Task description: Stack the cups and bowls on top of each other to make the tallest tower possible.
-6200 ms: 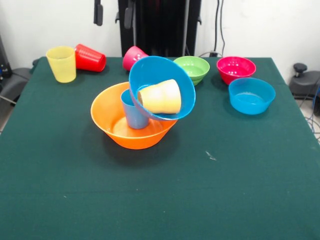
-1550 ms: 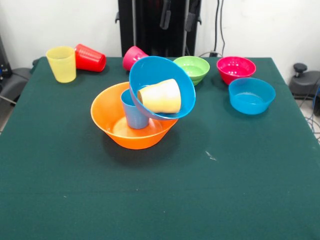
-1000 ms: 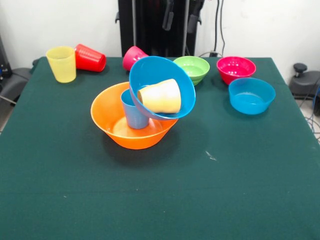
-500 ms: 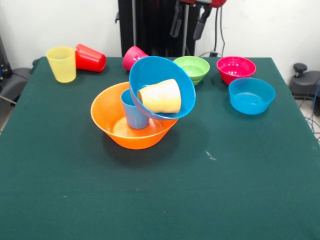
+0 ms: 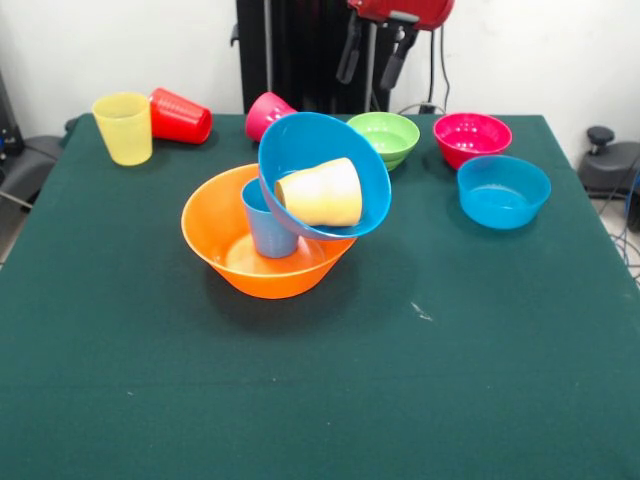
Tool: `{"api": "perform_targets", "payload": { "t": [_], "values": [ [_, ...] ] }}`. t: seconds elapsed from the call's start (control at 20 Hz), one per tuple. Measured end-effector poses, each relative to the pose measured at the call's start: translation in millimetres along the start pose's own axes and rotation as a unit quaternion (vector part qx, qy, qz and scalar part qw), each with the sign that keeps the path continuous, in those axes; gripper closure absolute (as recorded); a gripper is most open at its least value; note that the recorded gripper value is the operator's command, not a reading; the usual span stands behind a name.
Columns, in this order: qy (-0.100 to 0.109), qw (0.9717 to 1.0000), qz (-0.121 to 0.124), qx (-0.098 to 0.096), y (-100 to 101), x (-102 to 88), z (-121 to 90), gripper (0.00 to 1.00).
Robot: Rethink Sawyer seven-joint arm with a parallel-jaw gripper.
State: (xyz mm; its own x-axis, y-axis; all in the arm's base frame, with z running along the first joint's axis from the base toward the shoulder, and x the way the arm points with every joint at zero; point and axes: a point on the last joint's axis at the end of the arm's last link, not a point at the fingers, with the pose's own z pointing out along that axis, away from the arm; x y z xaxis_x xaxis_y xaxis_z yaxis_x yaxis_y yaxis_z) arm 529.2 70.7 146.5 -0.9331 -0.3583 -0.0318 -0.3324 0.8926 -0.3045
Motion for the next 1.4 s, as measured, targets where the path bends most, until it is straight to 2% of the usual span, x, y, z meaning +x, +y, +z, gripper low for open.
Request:
{"api": "perform_targets", "payload": {
  "t": [0.3, 0.6, 0.65, 0.7, 1.0, 1.15, 1.4],
  "values": [
    [0.007, 0.9999, 0.008, 0.001, 4.8, 3.9, 6.9, 0.00],
    [-0.002, 0.9990, 0.040, -0.018, -0.9, -3.5, 12.8, 0.00],
    [-0.004, 0.9987, 0.046, -0.021, -2.3, -4.8, 13.2, 0.00],
    [-0.009, 0.9975, 0.063, -0.032, -4.3, -7.2, 14.7, 0.00],
    [-0.019, 0.9933, 0.098, -0.059, -0.3, -9.0, 17.9, 0.00],
    [-0.026, 0.9927, 0.098, -0.065, 7.7, -10.5, 17.0, 0.00],
    [-0.025, 0.9940, 0.084, -0.065, 23.0, -10.4, 14.5, 0.00]
  ]
}}
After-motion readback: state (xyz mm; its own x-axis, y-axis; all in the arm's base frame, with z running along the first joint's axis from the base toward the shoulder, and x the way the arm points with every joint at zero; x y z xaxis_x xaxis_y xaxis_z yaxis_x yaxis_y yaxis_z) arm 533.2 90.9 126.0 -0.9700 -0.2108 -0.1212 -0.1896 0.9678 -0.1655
